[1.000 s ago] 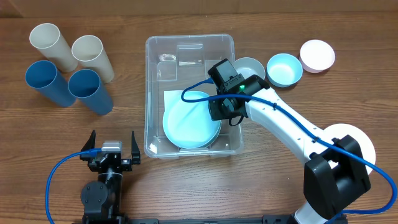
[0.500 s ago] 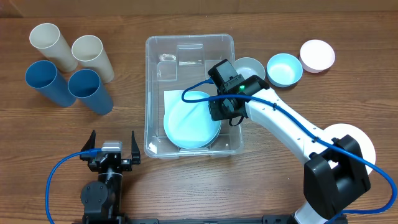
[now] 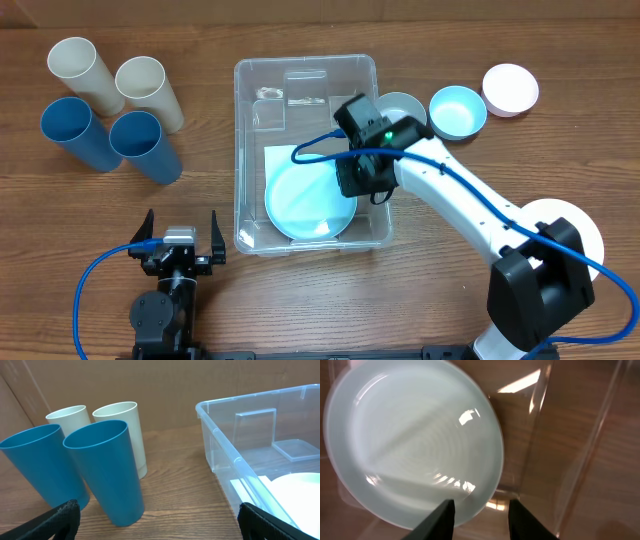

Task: Pack container
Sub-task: 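Lift the light blue plate into the bin onto the grey plate, then grip the white plate rim with the right gripper and lift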

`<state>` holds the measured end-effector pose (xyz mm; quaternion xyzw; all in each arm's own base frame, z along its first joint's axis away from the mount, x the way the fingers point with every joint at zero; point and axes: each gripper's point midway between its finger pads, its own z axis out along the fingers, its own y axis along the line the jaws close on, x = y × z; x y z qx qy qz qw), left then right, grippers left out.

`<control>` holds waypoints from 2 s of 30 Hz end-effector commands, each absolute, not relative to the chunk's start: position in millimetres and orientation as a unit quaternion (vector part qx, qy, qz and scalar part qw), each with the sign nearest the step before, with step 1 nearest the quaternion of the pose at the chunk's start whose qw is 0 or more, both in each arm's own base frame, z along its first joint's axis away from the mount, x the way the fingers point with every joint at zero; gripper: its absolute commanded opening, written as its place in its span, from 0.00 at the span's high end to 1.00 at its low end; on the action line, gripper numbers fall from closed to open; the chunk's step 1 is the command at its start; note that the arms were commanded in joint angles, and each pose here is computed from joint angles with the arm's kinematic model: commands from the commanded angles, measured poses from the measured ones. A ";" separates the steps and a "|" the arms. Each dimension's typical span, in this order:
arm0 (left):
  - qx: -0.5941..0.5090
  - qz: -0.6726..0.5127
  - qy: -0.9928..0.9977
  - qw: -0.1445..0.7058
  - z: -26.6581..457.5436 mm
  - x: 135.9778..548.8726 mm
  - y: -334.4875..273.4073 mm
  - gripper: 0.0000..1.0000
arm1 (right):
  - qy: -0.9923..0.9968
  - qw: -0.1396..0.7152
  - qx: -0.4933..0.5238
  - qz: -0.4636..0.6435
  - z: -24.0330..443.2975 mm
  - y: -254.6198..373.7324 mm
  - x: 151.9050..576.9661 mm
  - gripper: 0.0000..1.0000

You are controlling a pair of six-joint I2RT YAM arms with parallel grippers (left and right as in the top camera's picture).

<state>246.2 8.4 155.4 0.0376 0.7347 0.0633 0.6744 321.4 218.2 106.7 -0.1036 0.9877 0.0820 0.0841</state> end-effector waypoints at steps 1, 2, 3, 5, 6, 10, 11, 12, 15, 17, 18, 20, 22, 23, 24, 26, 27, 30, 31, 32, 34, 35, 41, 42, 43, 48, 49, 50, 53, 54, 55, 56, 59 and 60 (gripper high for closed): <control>0.045 0.072 0.732 0.676 156.3 246.1 9.1 0.00 | 0.973 0.171 -0.118 0.097 193.7 230.2 354.1 0.59; 0.045 0.072 0.732 0.676 156.3 246.1 9.1 0.00 | 0.971 0.187 -0.113 0.092 214.8 225.3 358.4 0.56; 0.045 0.072 0.732 0.676 156.2 246.0 9.1 0.00 | 0.970 0.200 -0.105 0.086 233.2 217.0 362.1 0.51; 0.044 0.072 0.732 0.676 156.3 246.1 9.1 0.00 | 0.972 0.215 -0.070 0.065 266.0 183.8 367.6 0.44; 0.045 0.072 0.732 0.676 156.4 246.0 9.1 0.00 | 0.976 0.210 -0.037 0.053 277.9 153.9 368.4 0.43; 0.045 0.072 0.732 0.676 156.4 246.0 9.1 0.00 | 0.976 0.180 0.118 0.024 286.5 51.0 366.1 0.37; 0.045 0.072 0.732 0.676 156.4 246.0 9.1 0.00 | 0.971 0.171 0.166 0.016 285.7 20.9 362.5 0.36; 0.045 0.072 0.732 0.676 156.4 246.0 9.1 0.00 | 0.965 0.162 0.204 0.008 284.4 -6.2 358.2 0.36; 0.045 0.072 0.732 0.676 156.2 246.0 9.1 0.00 | 0.939 0.148 0.312 0.001 280.0 -82.4 343.0 0.34; 0.045 0.072 0.732 0.676 156.3 246.0 9.1 0.00 | 0.913 0.134 0.386 -0.008 272.3 -133.7 323.5 0.34; 0.045 0.072 0.732 0.676 156.4 246.0 9.1 0.00 | 0.900 0.120 0.419 -0.006 265.0 -153.5 311.7 0.34; 0.045 0.072 0.732 0.676 156.2 246.0 9.1 0.00 | 0.874 0.091 0.478 0.006 245.6 -184.1 288.6 0.34; 0.045 0.072 0.732 0.676 156.4 246.0 9.1 0.00 | 0.839 0.050 0.542 0.020 210.5 -210.8 260.3 0.35; 0.045 0.072 0.732 0.676 156.3 246.1 9.1 0.00 | 0.827 0.033 0.561 0.021 194.2 -217.8 249.5 0.35; 0.045 0.072 0.732 0.676 156.2 246.0 9.1 0.00 | 0.812 0.016 0.582 0.024 177.5 -222.9 238.7 0.35; 0.045 0.072 0.732 0.676 156.4 246.0 9.1 0.00 | 0.784 -0.008 0.619 0.039 141.4 -229.4 220.4 0.35; 0.045 0.072 0.732 0.676 156.3 246.1 9.1 0.00 | 0.777 -0.012 0.628 0.049 128.9 -230.2 216.0 0.36; 0.045 0.072 0.732 0.676 156.2 246.0 9.1 0.00 | 0.759 -0.030 0.648 0.058 89.7 -230.8 195.7 0.36; 0.045 0.072 0.732 0.676 156.3 246.1 9.1 0.00 | 0.755 -0.034 0.652 0.056 83.0 -231.2 191.2 0.36; 0.044 0.072 0.732 0.676 156.4 246.0 9.1 0.00 | 0.754 -0.037 0.654 0.050 78.5 -232.4 186.8 0.36; 0.045 0.072 0.732 0.676 156.3 246.1 9.1 0.00 | 0.750 -0.048 0.659 0.022 69.0 -237.1 173.2 0.38; 0.045 0.072 0.732 0.676 156.2 246.0 9.1 0.00 | 0.749 -0.052 0.661 0.016 65.2 -237.1 169.3 0.38; 0.045 0.072 0.732 0.676 156.3 246.0 9.1 0.00 | 0.745 -0.076 0.663 0.015 33.7 -220.3 154.3 0.39; 0.045 0.072 0.732 0.676 156.3 246.1 9.1 0.00 | 0.738 -0.082 0.670 0.016 30.3 -216.8 151.7 0.39; 0.045 0.072 0.732 0.676 156.4 246.0 9.1 0.00 | 0.735 -0.086 0.672 0.016 26.6 -213.8 149.5 0.39; 0.045 0.072 0.732 0.676 156.3 246.1 9.1 0.00 | 0.726 -0.097 0.681 0.015 9.1 -202.6 140.8 0.40; 0.045 0.072 0.732 0.676 156.2 246.0 9.1 0.00 | 0.726 -0.096 0.681 0.015 7.0 -202.1 140.5 0.43; 0.045 0.072 0.732 0.676 156.3 246.1 9.1 0.00 | 0.726 -0.092 0.681 0.015 3.2 -202.0 140.5 0.51; 0.045 0.072 0.732 0.676 156.3 246.1 9.1 0.00 | 0.728 -0.079 0.681 0.012 -6.9 -202.4 141.5 0.81; 0.045 0.072 0.732 0.676 156.3 246.1 9.1 0.00 | 0.729 -0.073 0.681 0.011 -11.8 -202.2 142.2 0.88; 0.045 0.072 0.732 0.676 156.3 246.1 9.1 0.00 | 0.730 -0.066 0.681 0.011 -16.7 -201.9 143.4 0.96; 0.044 0.072 0.732 0.676 156.3 246.1 9.1 0.00 | 0.727 -0.058 0.684 0.011 -20.1 -202.4 144.9 0.96; 0.045 0.072 0.732 0.676 156.3 246.1 9.1 0.00 | 0.725 -0.024 0.688 0.028 -22.4 -208.8 159.7 0.96; 0.045 0.072 0.732 0.676 156.3 246.1 9.1 0.00 | 0.725 -0.010 0.688 0.041 -22.1 -210.8 167.5 0.96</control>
